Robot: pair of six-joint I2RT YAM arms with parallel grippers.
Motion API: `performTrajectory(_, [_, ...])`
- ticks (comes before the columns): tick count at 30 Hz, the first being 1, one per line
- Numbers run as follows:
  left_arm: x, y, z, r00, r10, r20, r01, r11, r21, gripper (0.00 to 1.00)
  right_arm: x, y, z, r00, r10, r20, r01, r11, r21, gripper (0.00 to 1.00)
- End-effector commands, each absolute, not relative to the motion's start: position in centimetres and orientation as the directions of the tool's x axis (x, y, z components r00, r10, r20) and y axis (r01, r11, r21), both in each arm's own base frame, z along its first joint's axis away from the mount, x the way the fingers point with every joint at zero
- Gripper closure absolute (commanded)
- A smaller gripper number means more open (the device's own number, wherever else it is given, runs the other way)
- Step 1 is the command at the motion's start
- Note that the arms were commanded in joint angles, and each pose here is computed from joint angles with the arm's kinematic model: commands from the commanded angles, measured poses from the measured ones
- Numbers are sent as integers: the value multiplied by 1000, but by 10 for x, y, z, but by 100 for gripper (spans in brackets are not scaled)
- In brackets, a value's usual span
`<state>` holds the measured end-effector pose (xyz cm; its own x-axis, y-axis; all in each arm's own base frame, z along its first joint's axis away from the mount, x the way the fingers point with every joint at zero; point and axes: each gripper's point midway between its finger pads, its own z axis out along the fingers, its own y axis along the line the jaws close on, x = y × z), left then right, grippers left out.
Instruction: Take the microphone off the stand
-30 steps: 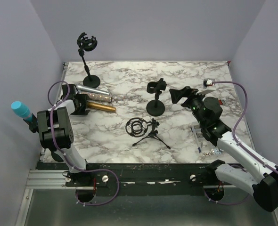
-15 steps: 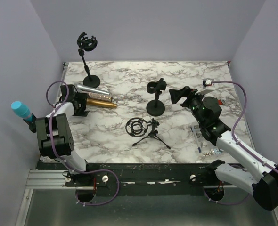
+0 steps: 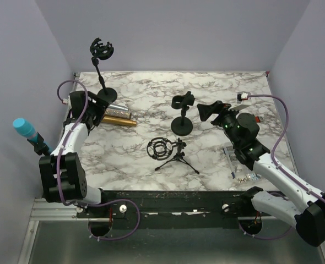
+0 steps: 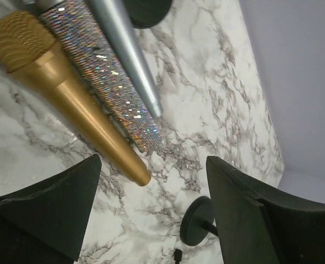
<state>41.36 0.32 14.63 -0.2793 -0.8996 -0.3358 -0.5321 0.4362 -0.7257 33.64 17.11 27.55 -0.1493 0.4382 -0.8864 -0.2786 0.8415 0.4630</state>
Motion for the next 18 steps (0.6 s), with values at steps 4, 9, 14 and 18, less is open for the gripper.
performTrajectory(4, [450,-25,267,-273,-725,-632,-8,659,-752,20,331,178,284,-145,465,-873,-322,813,486,0])
performTrajectory(9, [484,-30,334,-277,-726,-630,206,595,-777,20,330,175,287,-134,465,-875,-316,817,483,0])
performTrajectory(14, [518,-17,367,-297,-754,-586,315,501,-806,25,328,170,291,-114,466,-877,-312,822,477,0])
performTrajectory(18, [539,5,369,-248,-778,-577,278,514,-812,25,330,167,289,-106,454,-885,-296,835,464,0])
